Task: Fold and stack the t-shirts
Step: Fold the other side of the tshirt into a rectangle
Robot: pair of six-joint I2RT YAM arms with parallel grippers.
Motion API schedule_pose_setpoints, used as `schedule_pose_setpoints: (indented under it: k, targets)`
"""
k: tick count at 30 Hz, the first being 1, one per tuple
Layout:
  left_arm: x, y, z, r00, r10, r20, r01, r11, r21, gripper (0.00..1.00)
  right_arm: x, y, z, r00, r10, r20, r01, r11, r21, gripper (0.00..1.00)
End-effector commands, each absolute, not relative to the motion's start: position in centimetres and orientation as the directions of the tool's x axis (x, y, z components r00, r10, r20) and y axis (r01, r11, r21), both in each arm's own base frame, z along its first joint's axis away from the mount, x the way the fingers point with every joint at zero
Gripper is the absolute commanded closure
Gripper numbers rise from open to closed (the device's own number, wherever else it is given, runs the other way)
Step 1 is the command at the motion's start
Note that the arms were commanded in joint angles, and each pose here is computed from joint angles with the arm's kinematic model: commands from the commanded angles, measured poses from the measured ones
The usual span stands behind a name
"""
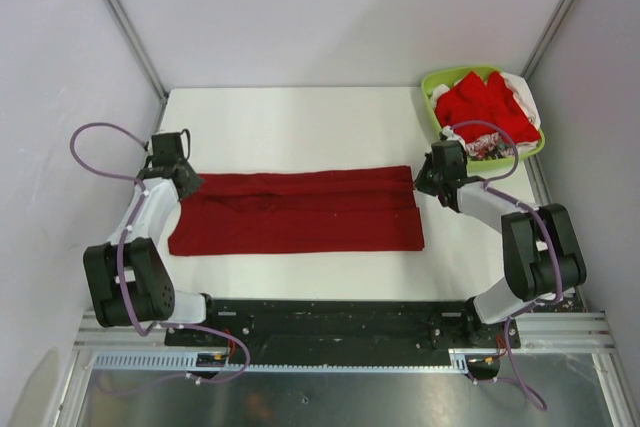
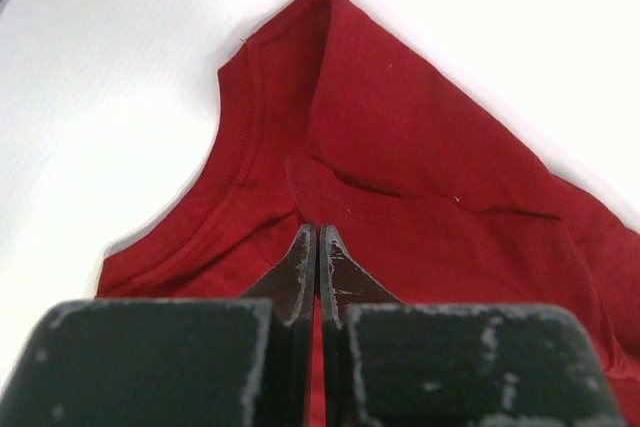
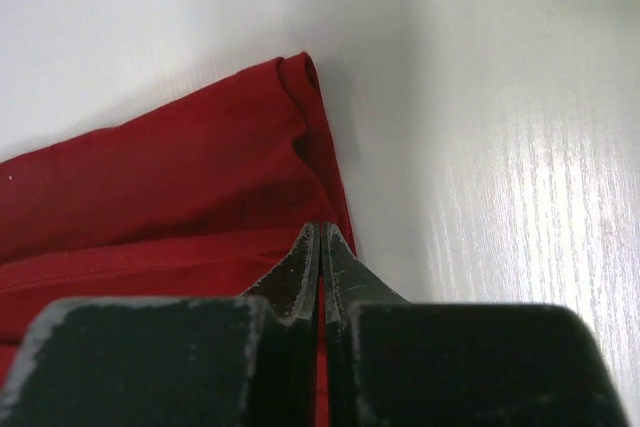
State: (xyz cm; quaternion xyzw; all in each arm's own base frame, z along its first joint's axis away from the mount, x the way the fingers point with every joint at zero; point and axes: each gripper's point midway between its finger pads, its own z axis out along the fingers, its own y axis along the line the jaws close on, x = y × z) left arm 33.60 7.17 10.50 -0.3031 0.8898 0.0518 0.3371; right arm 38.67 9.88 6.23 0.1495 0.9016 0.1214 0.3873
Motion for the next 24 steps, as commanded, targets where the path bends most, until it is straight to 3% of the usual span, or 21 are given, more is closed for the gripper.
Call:
schedule_pose_setpoints:
  k: [1, 11, 13, 19, 24]
  targets:
    - [33.3, 8.2, 11.7, -0.545, -0.512, -0.665, -0.604, 0.789, -0.113, 1.0, 38.7, 9.7, 7.7, -0.617, 0.381, -0.688, 0.184, 0.92, 0.345, 1.0]
    - [32.6, 7.9, 10.5, -0.565, -0.521, -0.64, -0.608, 0.787, -0.104, 1.0, 37.7, 9.9, 6.3, -0.64, 0.381, -0.667, 0.192, 0.92, 0.342, 1.0]
    - [32.5, 7.7, 9.9, -0.575, -0.529, -0.624, -0.608, 0.787, -0.108, 1.0, 37.6, 9.9, 6.1, -0.642, 0.383, -0.664, 0.195, 0.92, 0.341, 0.94]
    - [32.3, 7.2, 8.5, -0.602, -0.54, -0.588, -0.604, 0.79, -0.107, 1.0, 37.7, 9.9, 7.4, -0.62, 0.39, -0.681, 0.189, 0.916, 0.353, 0.59]
    - [32.3, 7.2, 8.4, -0.604, -0.54, -0.587, -0.603, 0.791, -0.107, 1.0, 37.9, 10.3, 8.8, -0.595, 0.402, -0.696, 0.171, 0.909, 0.379, 0.54]
